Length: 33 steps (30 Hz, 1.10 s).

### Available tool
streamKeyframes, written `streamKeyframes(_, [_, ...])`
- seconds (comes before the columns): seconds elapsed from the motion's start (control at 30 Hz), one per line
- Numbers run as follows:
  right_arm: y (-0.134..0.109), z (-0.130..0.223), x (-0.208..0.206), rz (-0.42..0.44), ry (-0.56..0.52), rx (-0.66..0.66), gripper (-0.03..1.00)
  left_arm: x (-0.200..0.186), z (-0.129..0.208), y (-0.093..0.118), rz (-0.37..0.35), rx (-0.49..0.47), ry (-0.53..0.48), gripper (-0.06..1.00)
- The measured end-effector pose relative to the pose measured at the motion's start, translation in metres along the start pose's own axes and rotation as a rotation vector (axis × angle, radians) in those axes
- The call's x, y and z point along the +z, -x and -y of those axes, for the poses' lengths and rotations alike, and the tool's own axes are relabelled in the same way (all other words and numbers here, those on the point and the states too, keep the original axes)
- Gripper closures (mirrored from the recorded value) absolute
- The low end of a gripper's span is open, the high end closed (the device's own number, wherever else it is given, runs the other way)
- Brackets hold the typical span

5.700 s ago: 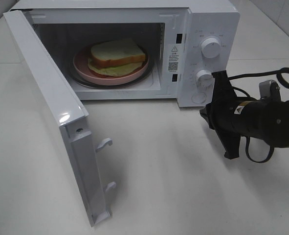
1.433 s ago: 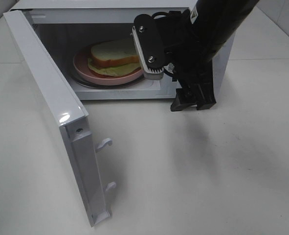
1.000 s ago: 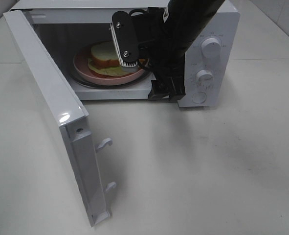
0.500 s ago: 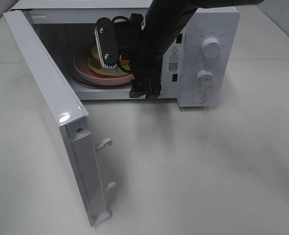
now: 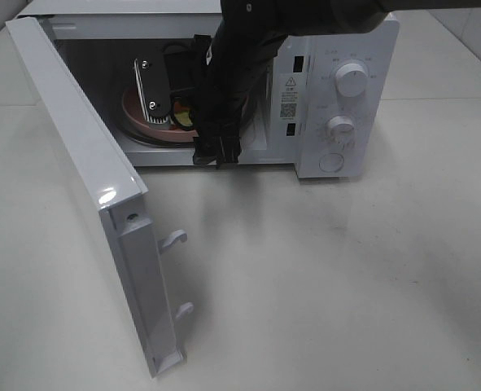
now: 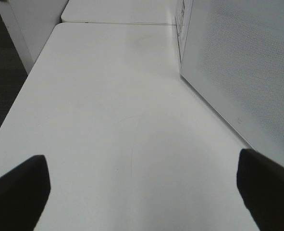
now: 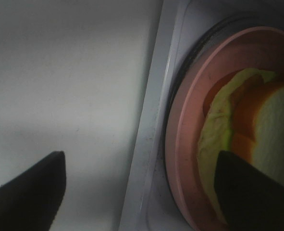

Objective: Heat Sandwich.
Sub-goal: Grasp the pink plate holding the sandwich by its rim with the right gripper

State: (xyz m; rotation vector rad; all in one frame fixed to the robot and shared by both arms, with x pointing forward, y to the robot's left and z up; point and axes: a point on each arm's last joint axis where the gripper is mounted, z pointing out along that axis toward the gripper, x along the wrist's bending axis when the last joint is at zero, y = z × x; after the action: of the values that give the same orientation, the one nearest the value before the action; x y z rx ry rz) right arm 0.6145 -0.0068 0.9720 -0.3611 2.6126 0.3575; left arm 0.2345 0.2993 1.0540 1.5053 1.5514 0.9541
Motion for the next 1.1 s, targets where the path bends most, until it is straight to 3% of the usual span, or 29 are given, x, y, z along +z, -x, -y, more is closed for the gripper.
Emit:
streamKeyframes(0.63, [0.009, 0.0, 0.043, -0.004, -0.026, 0.026, 0.19, 0.0, 0.0, 0.0, 0.0, 0.0, 0.0, -0.05])
streamKeyframes(1.1, [0.009, 0.024, 0.062, -0.028, -0.072, 0.066, 0.22, 0.0, 0.0, 0.0, 0.0, 0.0, 0.0, -0.05])
